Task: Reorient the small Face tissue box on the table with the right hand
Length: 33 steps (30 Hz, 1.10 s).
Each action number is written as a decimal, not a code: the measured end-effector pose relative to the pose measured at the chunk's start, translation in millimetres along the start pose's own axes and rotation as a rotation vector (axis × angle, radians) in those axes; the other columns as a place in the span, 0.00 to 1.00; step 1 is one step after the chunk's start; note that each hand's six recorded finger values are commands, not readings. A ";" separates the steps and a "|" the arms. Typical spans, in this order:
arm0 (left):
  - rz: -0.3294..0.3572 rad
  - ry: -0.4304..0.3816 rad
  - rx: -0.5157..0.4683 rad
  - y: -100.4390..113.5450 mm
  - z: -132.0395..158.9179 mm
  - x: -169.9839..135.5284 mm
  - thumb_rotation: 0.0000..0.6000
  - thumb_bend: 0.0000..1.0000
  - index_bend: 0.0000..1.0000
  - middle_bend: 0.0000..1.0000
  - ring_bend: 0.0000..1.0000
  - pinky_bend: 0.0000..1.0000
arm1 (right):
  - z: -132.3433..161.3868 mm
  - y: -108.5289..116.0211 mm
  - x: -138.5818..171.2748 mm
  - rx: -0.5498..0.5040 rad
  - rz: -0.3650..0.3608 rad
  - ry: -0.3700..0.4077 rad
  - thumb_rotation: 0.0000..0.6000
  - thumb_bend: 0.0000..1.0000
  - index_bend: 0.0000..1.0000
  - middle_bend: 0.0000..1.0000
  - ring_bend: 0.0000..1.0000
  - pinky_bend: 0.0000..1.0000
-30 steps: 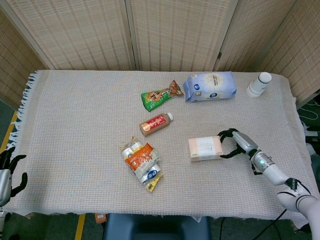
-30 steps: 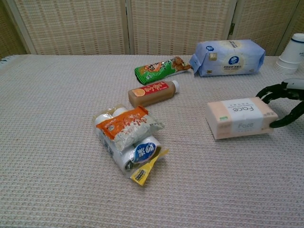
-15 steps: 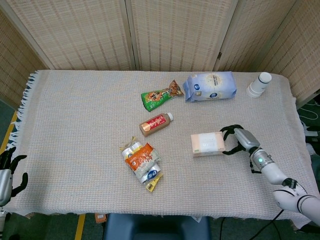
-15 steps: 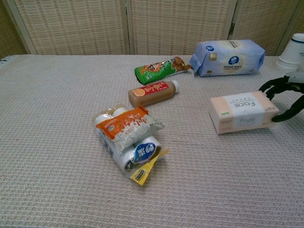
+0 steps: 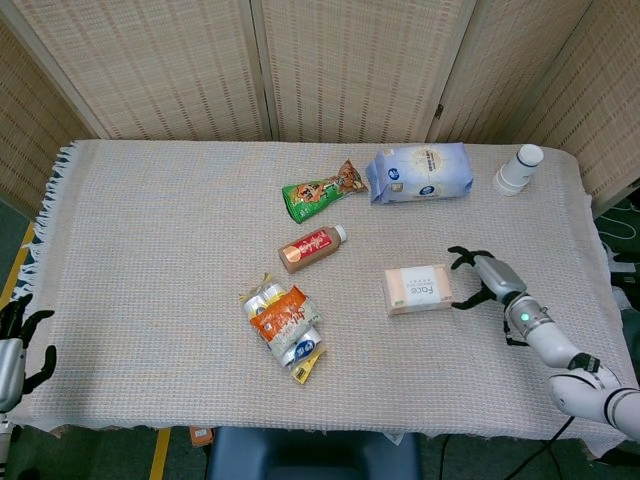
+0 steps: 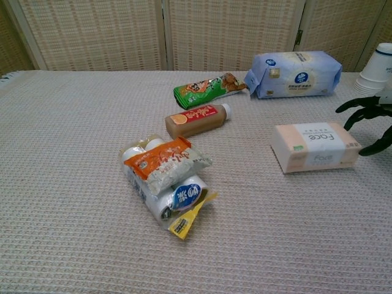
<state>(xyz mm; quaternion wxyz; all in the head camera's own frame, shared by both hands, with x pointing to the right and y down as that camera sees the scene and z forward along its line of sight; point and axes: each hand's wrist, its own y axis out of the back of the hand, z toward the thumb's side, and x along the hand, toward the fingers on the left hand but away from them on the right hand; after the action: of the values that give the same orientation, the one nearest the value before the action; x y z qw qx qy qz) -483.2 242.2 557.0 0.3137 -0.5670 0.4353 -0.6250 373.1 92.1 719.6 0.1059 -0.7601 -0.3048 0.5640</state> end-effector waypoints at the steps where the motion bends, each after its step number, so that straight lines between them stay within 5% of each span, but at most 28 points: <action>1: 0.000 0.000 0.000 0.1 -0.1 0.1 1.00 0.49 0.25 0.00 0.00 0.12 | 1.1 1.5 1.8 -0.001 0.001 0.000 1.00 0.07 0.02 0.19 0.26 0.00; 7: 0.004 0.002 -0.006 1.1 -0.6 0.1 1.00 0.49 0.25 0.00 0.00 0.12 | 14.3 17.6 25.8 -0.013 0.018 0.012 1.00 0.07 0.00 0.11 0.18 0.00; 11: 0.005 -0.003 -0.009 0.8 0.5 0.3 1.00 0.49 0.25 0.00 0.00 0.12 | 35.3 29.9 52.7 -0.049 -0.040 0.081 1.00 0.07 0.00 0.10 0.12 0.00; 14: 0.001 -0.005 -0.005 -0.8 1.2 0.1 1.00 0.49 0.25 0.00 0.00 0.12 | 49.0 43.5 72.2 -0.023 -0.169 0.154 1.00 0.07 0.00 0.09 0.09 0.00; 19: -0.002 -0.006 -0.003 -1.6 2.0 -0.4 1.00 0.49 0.25 0.00 0.00 0.12 | 71.2 57.5 115.0 0.137 -0.488 0.261 1.00 0.07 0.00 0.09 0.09 0.00; 22: -0.005 -0.005 -0.002 -2.1 1.3 -0.3 1.00 0.49 0.25 0.00 0.00 0.12 | 77.5 50.6 139.7 0.229 -0.677 0.268 1.00 0.07 0.02 0.09 0.09 0.00; 25: -0.008 -0.006 -0.001 -2.6 1.5 -0.1 1.00 0.49 0.25 0.00 0.00 0.12 | 71.4 41.7 154.9 0.286 -0.783 0.221 1.00 0.07 0.02 0.09 0.09 0.00; 28: -0.010 -0.008 -0.001 -3.0 2.0 -0.1 1.00 0.49 0.25 0.00 0.00 0.12 | 55.4 32.9 159.5 0.325 -0.795 0.154 1.00 0.07 0.02 0.09 0.08 0.00; 33: -0.018 -0.004 0.004 -5.1 0.9 0.4 1.00 0.49 0.25 0.00 0.00 0.12 | 13.3 4.7 145.2 0.391 -0.669 0.038 1.00 0.07 0.02 0.09 0.08 0.00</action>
<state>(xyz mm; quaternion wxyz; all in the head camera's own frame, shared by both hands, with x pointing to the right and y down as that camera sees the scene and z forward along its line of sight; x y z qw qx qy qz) -481.9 243.8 561.8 0.3101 -0.5715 0.4282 -0.6276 388.3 170.6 597.6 0.4328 -0.5944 -0.4206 0.5314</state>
